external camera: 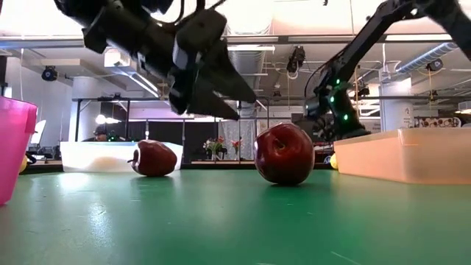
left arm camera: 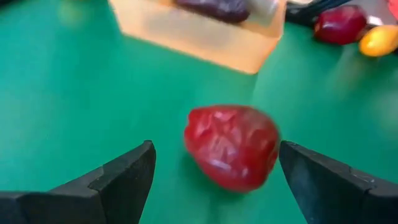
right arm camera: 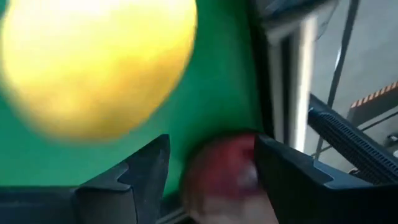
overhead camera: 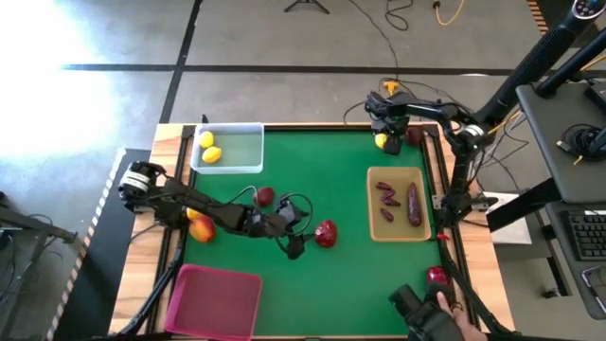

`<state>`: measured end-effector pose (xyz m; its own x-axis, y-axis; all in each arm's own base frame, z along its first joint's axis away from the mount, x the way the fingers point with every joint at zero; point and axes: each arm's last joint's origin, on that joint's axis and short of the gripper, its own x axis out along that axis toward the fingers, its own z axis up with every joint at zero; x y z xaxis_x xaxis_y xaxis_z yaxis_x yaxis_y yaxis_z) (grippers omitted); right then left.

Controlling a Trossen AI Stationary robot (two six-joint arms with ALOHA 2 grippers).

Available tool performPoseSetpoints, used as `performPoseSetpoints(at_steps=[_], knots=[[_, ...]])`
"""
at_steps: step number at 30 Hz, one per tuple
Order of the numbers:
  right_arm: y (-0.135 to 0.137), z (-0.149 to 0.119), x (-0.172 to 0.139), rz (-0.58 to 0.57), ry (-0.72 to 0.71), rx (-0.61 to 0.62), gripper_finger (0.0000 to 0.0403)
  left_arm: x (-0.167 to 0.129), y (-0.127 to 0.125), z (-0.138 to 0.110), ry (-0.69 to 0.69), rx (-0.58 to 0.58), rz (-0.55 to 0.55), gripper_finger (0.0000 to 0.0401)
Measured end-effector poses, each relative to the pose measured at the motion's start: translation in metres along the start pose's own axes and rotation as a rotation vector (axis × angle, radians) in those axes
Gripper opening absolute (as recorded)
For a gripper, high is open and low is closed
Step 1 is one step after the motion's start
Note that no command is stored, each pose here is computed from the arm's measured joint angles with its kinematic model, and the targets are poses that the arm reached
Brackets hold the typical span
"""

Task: Sort produce into baskets
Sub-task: Put the lemon into the transparent bin

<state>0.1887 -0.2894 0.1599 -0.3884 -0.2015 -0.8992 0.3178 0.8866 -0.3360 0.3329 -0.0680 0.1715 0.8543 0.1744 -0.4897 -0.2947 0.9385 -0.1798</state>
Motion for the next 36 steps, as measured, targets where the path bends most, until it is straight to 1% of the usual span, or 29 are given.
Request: performPoseSetpoints(at_steps=[5, 9, 12, 14, 16, 20, 22, 24, 27, 29, 30, 32, 34, 36], knots=[[0.001, 0.017, 0.007, 0.03, -0.007, 0.01, 0.0211, -0.001, 0.0, 0.001, -0.021, -0.009, 0.004, 0.0323], [0.011, 0.033, 0.0, 0.098, -0.077, -0.03, 0.0188, 0.002, 0.014, -0.002, -0.036, 0.024, 0.042, 0.0323], [0.019, 0.046, -0.011, 0.089, -0.12, -0.061, 0.017, 0.006, 0.037, 0.0, -0.022, 0.028, 0.083, 0.0322], [0.026, 0.055, -0.017, 0.077, -0.165, -0.08, 0.0159, 0.008, 0.054, 0.01, -0.048, 0.023, 0.126, 0.0321], [0.032, 0.066, -0.026, 0.071, -0.238, -0.107, 0.0148, 0.011, 0.072, 0.022, -0.078, 0.025, 0.139, 0.0319], [0.045, 0.084, -0.039, 0.094, -0.38, -0.137, 0.0129, 0.017, 0.109, 0.04, -0.084, 0.035, 0.166, 0.0318], [0.053, 0.09, -0.043, 0.144, -0.445, -0.141, 0.012, 0.018, 0.125, 0.05, -0.099, 0.05, 0.181, 0.0318], [0.062, 0.095, -0.048, 0.235, -0.515, -0.145, 0.0111, 0.018, 0.136, 0.058, -0.111, 0.096, 0.195, 0.0317], [0.077, 0.099, -0.056, 0.439, -0.605, -0.17, 0.0097, 0.017, 0.146, 0.065, -0.115, 0.162, 0.228, 0.0317], [0.086, 0.101, -0.061, 0.571, -0.655, -0.201, 0.0089, 0.017, 0.152, 0.068, -0.123, 0.157, 0.254, 0.0317], [0.091, 0.101, -0.064, 0.618, -0.669, -0.208, 0.0086, 0.017, 0.156, 0.07, -0.126, 0.151, 0.268, 0.0317], [0.097, 0.101, -0.07, 0.66, -0.671, -0.208, 0.008, 0.017, 0.164, 0.07, -0.125, 0.134, 0.297, 0.0317], [0.103, 0.095, -0.078, 0.658, -0.644, -0.201, 0.0076, 0.018, 0.171, 0.071, -0.124, 0.114, 0.315, 0.0318], [0.108, 0.085, -0.09, 0.641, -0.598, -0.201, 0.0073, 0.02, 0.176, 0.075, -0.127, 0.106, 0.29, 0.0322]])
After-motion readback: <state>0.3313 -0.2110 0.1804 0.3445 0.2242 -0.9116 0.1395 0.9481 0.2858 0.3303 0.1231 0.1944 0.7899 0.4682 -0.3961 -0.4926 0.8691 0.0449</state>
